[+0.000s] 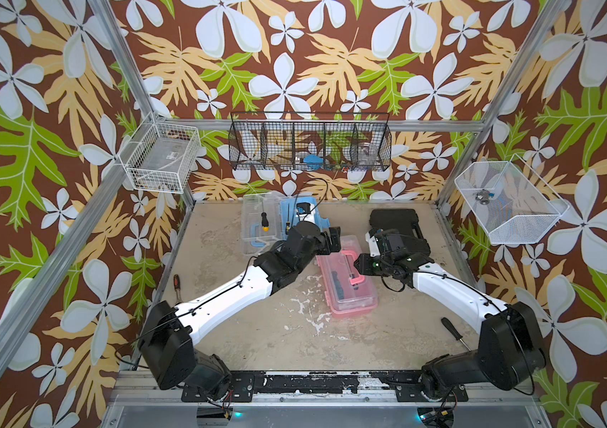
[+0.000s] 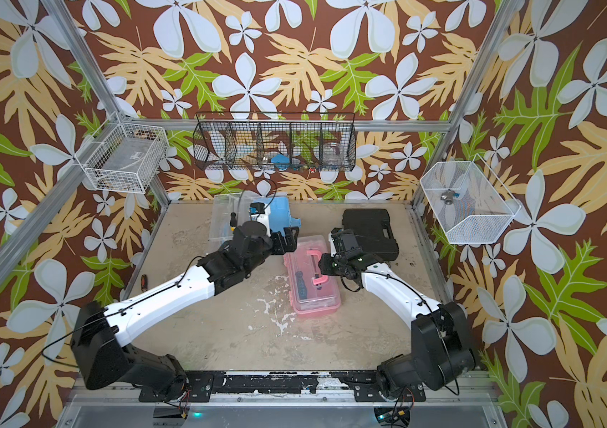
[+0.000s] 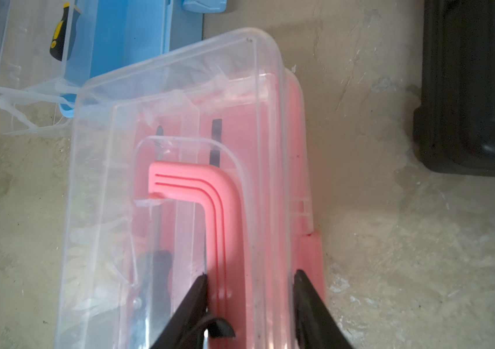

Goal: Close toolboxes
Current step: Move the toolbox to the center of the board.

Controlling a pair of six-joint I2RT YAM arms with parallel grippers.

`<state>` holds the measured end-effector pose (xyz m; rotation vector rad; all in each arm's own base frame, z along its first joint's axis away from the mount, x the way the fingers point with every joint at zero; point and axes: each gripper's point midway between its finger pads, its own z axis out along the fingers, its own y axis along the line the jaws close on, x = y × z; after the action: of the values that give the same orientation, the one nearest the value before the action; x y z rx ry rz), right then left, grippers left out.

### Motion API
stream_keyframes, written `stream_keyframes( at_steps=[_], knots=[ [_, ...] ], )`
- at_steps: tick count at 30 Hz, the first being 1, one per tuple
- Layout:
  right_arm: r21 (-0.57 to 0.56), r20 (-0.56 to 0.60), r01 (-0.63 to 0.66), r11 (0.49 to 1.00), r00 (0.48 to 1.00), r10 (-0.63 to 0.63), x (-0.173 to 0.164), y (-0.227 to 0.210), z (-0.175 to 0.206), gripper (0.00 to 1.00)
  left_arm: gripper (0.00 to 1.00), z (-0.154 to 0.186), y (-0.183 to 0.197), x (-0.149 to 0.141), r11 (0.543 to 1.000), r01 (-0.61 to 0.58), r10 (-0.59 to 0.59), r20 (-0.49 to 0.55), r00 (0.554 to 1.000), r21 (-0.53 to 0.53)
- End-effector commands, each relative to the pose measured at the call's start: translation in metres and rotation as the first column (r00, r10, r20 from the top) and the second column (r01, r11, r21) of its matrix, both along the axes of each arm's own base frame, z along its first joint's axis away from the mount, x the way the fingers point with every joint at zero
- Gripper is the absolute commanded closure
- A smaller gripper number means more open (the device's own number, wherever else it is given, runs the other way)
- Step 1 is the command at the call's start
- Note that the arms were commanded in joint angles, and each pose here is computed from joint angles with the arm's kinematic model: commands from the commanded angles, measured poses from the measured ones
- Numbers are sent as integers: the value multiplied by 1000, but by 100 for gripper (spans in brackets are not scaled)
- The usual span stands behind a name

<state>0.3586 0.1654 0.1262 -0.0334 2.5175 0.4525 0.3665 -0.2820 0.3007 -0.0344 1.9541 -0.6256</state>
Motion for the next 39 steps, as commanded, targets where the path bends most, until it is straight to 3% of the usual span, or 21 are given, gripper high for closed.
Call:
stream_keyframes(
  at_steps=[1,10,17,21,23,26,31,34,39],
  knots=[
    [-96,-23,67,993,997,-70,13,-20,-15,65,0,1,43,-2,994,-53,53,10,999,90],
    [-119,42,110,987,994,-106,70,-27,-5,70,0,-27,134,1,977,-181,188,-58,980,112],
    [-144,84,101,984,992,-90,120,-38,0,71,0,-56,210,21,952,-296,304,-141,942,80],
    [-169,100,65,984,994,-48,143,-31,4,72,0,-67,233,36,935,-348,354,-165,921,65],
    [-181,115,67,981,992,-46,146,-32,15,67,0,-75,241,43,929,-365,371,-179,911,68],
    [-167,175,67,984,984,-37,145,-33,47,43,0,-91,258,49,910,-407,415,-213,885,82],
    [-127,259,31,991,966,3,130,-30,104,22,2,-113,304,49,849,-529,512,-273,814,15],
    [-85,277,-14,996,960,37,115,-23,123,20,10,-136,317,51,833,-551,506,-343,791,-42],
    [-4,268,-85,996,960,83,91,-10,124,22,24,-187,297,63,868,-488,395,-468,791,-91]
  ],
)
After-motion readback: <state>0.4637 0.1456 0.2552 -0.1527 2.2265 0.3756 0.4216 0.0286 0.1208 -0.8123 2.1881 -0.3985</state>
